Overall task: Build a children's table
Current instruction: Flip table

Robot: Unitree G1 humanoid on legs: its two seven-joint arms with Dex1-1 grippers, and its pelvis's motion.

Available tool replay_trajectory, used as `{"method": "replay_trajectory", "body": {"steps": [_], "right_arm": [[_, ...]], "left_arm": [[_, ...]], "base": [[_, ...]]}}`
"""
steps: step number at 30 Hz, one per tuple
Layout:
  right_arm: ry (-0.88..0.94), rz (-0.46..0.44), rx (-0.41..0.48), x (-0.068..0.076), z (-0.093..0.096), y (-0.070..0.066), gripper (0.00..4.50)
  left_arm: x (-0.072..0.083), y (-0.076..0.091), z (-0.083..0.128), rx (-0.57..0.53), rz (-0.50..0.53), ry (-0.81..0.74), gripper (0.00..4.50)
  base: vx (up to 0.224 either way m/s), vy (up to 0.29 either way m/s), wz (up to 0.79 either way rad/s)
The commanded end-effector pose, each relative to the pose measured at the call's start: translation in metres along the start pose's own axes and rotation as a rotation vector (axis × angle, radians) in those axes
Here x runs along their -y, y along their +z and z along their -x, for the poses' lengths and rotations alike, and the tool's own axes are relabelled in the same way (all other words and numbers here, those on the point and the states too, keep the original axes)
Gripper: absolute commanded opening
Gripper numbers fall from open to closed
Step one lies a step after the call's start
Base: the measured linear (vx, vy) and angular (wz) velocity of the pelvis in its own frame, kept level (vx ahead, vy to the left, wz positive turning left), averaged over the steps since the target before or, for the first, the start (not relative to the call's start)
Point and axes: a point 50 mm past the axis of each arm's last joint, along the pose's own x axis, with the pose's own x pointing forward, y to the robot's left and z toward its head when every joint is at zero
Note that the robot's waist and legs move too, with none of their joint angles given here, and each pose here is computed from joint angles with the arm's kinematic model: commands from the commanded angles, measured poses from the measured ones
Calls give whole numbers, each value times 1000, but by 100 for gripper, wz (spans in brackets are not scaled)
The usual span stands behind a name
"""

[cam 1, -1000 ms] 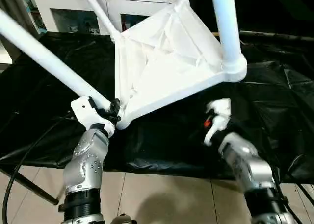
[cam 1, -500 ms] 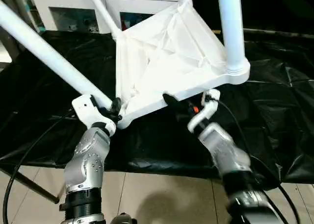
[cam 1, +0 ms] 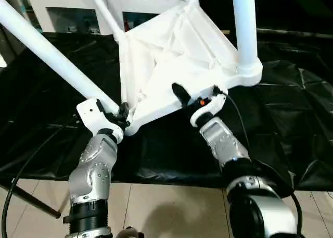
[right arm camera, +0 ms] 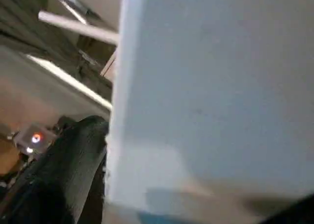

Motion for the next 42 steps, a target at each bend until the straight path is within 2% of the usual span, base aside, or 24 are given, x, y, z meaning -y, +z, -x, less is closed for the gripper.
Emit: {"method": "replay_trajectory", "body": {"steps": [1, 2, 5, 8, 11, 13, 15, 22, 23, 24, 26, 27, 32, 36, 39, 41, 42], "right_arm": [[-16, -22, 16, -3, -5, 4, 450], [-26, -25, 23, -2, -5, 5, 422], [-35, -42, 39, 0, -6, 8, 409], [-35, -41, 40, 1, -7, 11, 376], [-36, -49, 46, 1, -8, 13, 367], [-39, -49, 48, 2, -8, 13, 329], [-41, -47, 48, 2, -8, 13, 329], [-49, -14, 42, 4, -8, 15, 263], [-51, -7, 42, 5, -7, 15, 252], [-51, -7, 42, 5, -7, 15, 249], [-56, 8, 45, 6, -7, 17, 244], [-57, 13, 47, 6, -7, 17, 223], [-61, 38, 59, 7, -6, 20, 213], [-73, 64, 93, 10, -4, 30, 212], [-90, 101, 124, 15, 1, 41, 211], [-98, 112, 147, 17, 3, 48, 211], [-102, 122, 158, 19, 5, 51, 211]], "left_arm": [[21, -19, 5, -60, 97, -71, 217], [21, -19, 5, -60, 92, -74, 217], [22, -20, 5, -59, 85, -77, 217], [22, -20, 5, -58, 75, -81, 217], [22, -19, 5, -54, 54, -86, 217], [22, -19, 5, -53, 52, -87, 217], [23, -19, 6, -52, 52, -88, 217], [24, -20, 6, -49, 44, -94, 217], [24, -20, 6, -49, 39, -91, 273], [24, -20, 6, -50, 36, -90, 287], [23, -21, 6, -65, 38, -100, 287], [23, -21, 6, -62, 47, -108, 300], [19, -18, 7, -34, 75, -95, 337], [9, -7, 12, 27, 142, -95, 372], [-1, 3, 19, 78, 149, -118, 377], [-7, 9, 24, 112, 159, -116, 409], [-12, 11, 27, 129, 165, -108, 409]], "base": [[0, 0, 0], [0, 0, 0], [0, 0, 0], [0, 0, 0], [0, 0, 0], [0, 0, 0], [0, 0, 0], [0, 0, 0], [0, 0, 0], [0, 0, 0], [0, 0, 0], [0, 0, 0], [0, 0, 0], [0, 0, 0], [0, 0, 0], [0, 0, 0], [0, 0, 0]]}}
